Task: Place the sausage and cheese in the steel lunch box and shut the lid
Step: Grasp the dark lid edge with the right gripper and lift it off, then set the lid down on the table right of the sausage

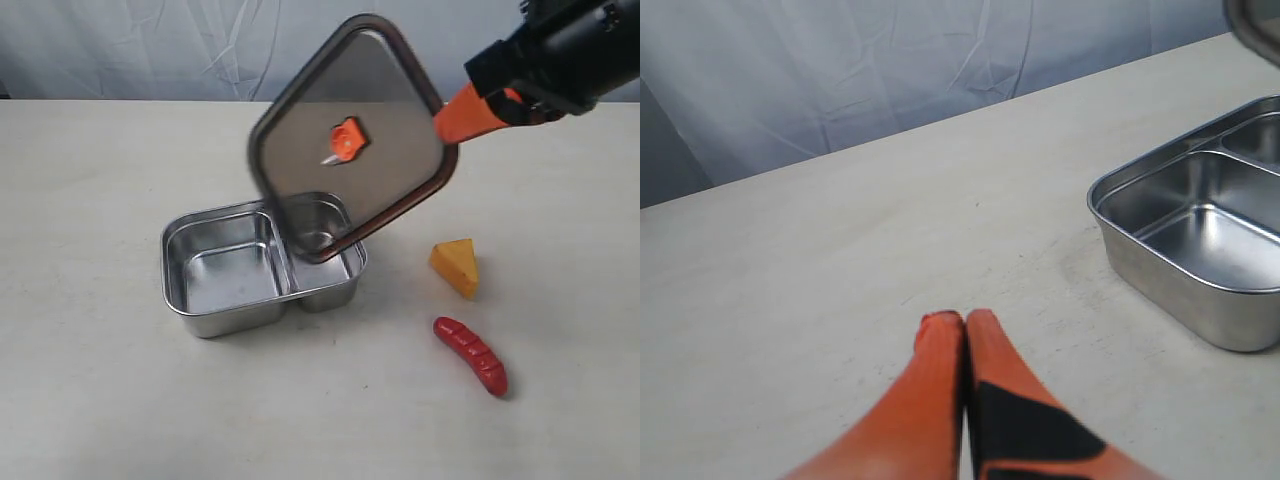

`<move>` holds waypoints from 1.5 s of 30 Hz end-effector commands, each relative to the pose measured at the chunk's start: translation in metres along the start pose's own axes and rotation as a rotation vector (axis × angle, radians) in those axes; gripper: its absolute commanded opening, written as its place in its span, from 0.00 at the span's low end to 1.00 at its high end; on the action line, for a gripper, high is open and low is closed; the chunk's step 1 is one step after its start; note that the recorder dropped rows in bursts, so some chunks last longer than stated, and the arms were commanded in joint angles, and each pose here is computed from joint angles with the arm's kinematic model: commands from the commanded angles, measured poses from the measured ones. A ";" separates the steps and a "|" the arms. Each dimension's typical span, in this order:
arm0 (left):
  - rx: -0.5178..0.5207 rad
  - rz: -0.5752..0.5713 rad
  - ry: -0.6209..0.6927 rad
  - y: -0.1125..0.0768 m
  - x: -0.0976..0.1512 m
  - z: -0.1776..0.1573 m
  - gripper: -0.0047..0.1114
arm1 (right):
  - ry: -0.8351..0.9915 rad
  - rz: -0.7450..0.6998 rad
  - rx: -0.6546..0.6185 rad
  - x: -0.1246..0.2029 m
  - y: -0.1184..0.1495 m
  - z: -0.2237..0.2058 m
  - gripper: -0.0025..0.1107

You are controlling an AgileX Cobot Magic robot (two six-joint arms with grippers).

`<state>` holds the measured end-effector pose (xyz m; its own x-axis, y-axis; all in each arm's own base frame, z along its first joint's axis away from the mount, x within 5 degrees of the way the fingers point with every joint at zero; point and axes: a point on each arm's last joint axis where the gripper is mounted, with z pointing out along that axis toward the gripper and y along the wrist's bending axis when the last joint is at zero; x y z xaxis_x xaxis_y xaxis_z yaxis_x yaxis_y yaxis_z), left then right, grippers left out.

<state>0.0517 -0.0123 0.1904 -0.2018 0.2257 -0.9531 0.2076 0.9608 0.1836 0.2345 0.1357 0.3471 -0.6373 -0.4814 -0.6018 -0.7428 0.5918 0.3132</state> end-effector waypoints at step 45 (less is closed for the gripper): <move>-0.008 -0.006 -0.008 0.000 0.000 0.000 0.04 | 0.687 0.080 0.476 0.165 -0.032 0.102 0.51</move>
<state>0.0517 -0.0123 0.1904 -0.2018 0.2257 -0.9531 0.2076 0.9608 0.1836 0.1717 0.1006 0.1636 -0.7619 -0.6439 0.0709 -0.6476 0.7546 -0.1060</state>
